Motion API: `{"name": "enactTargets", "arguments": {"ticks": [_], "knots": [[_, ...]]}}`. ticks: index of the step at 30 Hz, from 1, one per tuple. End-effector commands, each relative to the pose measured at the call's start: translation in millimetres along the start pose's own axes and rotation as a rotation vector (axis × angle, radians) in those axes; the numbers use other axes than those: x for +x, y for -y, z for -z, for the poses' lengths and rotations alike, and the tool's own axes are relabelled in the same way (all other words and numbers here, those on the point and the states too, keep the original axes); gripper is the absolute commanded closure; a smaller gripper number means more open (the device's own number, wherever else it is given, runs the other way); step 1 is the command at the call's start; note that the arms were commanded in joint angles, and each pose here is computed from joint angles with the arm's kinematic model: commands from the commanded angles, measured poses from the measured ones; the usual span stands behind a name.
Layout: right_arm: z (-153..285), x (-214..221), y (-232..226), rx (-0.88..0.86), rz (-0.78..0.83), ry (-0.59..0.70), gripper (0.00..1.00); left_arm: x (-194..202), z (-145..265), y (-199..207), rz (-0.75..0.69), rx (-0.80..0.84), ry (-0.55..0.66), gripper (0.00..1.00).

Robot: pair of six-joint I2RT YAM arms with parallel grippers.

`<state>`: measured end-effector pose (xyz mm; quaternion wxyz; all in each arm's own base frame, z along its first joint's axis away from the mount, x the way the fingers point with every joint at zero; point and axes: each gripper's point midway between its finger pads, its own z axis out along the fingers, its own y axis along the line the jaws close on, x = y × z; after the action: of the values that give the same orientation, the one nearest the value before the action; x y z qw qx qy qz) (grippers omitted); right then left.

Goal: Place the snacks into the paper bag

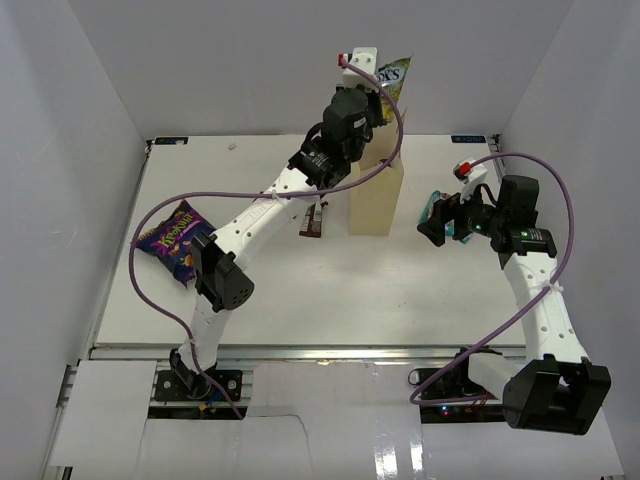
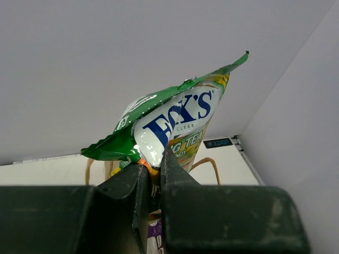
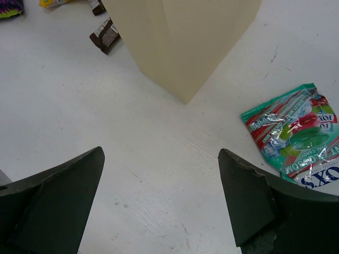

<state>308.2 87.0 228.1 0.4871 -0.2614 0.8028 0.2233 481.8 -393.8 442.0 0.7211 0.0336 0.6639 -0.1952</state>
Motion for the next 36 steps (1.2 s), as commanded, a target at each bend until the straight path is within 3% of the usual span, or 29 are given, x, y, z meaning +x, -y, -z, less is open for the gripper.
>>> {"name": "enactTargets", "arguments": {"ticks": [1,10,14,15,18,21,25,30,33,34,35,36], "knots": [[1,-8,5,0.025,0.013,0.03,0.07,-23,0,-7,-0.002,-0.061,0.074,1.0],[1,-4,6,0.029,-0.003,0.03,0.07,-1,-6,-1,-0.015,-0.059,0.045,0.98],[0,-4,5,0.024,-0.006,0.029,0.07,13,-7,0,-0.022,-0.068,0.024,0.76],[1,-5,5,0.026,-0.004,0.031,0.06,19,-8,1,-0.023,-0.067,0.015,0.6],[1,-6,7,0.033,0.001,0.033,0.06,23,-7,6,-0.013,-0.051,0.0,0.32],[0,-4,15,0.068,-0.018,0.018,0.06,16,-5,12,0.007,-0.025,0.009,0.2],[1,-1,44,0.217,-0.071,-0.019,0.04,-15,8,20,0.042,0.024,0.031,0.15],[-10,27,86,0.35,-0.097,-0.169,0.02,-50,46,17,0.047,0.099,0.017,0.14],[-29,51,99,0.273,-0.019,-0.299,0.03,-52,86,-1,0.031,0.115,-0.036,0.11],[-31,44,102,0.239,0.035,-0.31,0.05,-77,111,-13,0.047,0.12,-0.01,0.1],[-34,50,106,0.19,0.131,-0.354,0.06,-39,121,-26,0.012,0.092,-0.091,0.1],[-35,59,101,0.134,0.148,-0.401,0.07,-30,134,-36,0.027,0.072,-0.118,0.09]]}}
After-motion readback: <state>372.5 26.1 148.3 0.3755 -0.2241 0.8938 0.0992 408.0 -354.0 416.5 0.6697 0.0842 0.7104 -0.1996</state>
